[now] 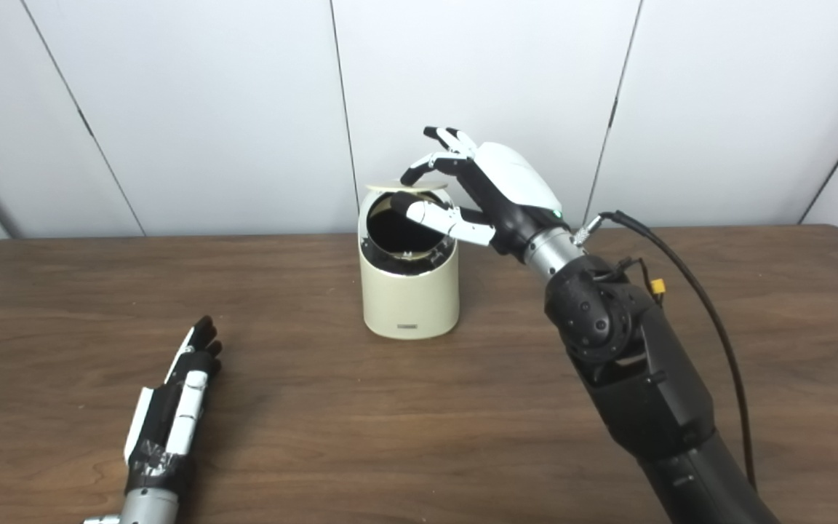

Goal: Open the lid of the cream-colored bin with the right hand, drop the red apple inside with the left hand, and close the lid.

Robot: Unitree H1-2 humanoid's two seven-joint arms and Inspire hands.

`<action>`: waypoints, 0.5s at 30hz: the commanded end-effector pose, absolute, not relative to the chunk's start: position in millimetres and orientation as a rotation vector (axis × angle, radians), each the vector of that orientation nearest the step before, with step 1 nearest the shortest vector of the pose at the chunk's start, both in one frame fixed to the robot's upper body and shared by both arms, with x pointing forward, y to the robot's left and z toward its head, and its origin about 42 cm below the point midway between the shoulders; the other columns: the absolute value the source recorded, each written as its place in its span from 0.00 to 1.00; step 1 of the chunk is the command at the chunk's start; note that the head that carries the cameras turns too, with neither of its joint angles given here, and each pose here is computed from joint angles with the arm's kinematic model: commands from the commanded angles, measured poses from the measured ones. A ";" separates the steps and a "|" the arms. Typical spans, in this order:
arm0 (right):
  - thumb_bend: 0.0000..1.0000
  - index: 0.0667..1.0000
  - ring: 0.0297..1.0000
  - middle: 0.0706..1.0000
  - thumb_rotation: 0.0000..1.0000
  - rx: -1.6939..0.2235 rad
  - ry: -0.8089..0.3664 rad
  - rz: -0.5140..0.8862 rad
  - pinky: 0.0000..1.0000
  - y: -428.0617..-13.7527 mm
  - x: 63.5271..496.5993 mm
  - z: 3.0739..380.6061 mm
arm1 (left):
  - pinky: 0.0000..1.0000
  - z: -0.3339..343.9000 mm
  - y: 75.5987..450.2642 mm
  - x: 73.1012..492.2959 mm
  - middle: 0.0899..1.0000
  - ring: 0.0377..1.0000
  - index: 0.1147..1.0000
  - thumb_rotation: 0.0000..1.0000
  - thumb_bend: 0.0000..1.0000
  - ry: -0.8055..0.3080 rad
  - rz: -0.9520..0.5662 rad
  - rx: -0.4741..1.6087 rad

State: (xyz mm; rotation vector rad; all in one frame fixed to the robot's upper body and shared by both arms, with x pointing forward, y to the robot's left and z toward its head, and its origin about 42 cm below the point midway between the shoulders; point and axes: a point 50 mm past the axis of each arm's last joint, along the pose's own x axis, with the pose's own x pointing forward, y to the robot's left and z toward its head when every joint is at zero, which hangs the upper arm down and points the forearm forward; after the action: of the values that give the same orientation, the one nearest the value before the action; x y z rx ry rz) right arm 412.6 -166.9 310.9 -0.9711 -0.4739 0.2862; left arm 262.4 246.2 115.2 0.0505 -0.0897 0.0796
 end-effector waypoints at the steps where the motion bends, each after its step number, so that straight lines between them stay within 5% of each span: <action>1: 0.49 0.68 1.00 0.96 0.96 -1.010 -0.547 0.279 0.91 -163.9 408.9 325.8 | 0.97 116.5 242.5 266.2 0.98 0.97 0.99 0.86 0.65 -0.105 0.074 0.043; 15: 0.48 0.69 1.00 0.96 0.90 -1.068 -0.497 0.315 0.95 -162.8 400.3 301.2 | 0.95 120.2 242.1 264.3 0.97 0.95 0.98 0.85 0.64 -0.112 0.089 0.038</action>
State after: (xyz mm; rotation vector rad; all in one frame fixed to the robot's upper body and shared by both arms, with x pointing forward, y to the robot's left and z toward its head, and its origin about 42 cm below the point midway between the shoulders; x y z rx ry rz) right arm 399.9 -164.7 281.3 -1.0543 -0.4220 0.3328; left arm 262.3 245.0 113.6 0.0303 -0.0966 0.1036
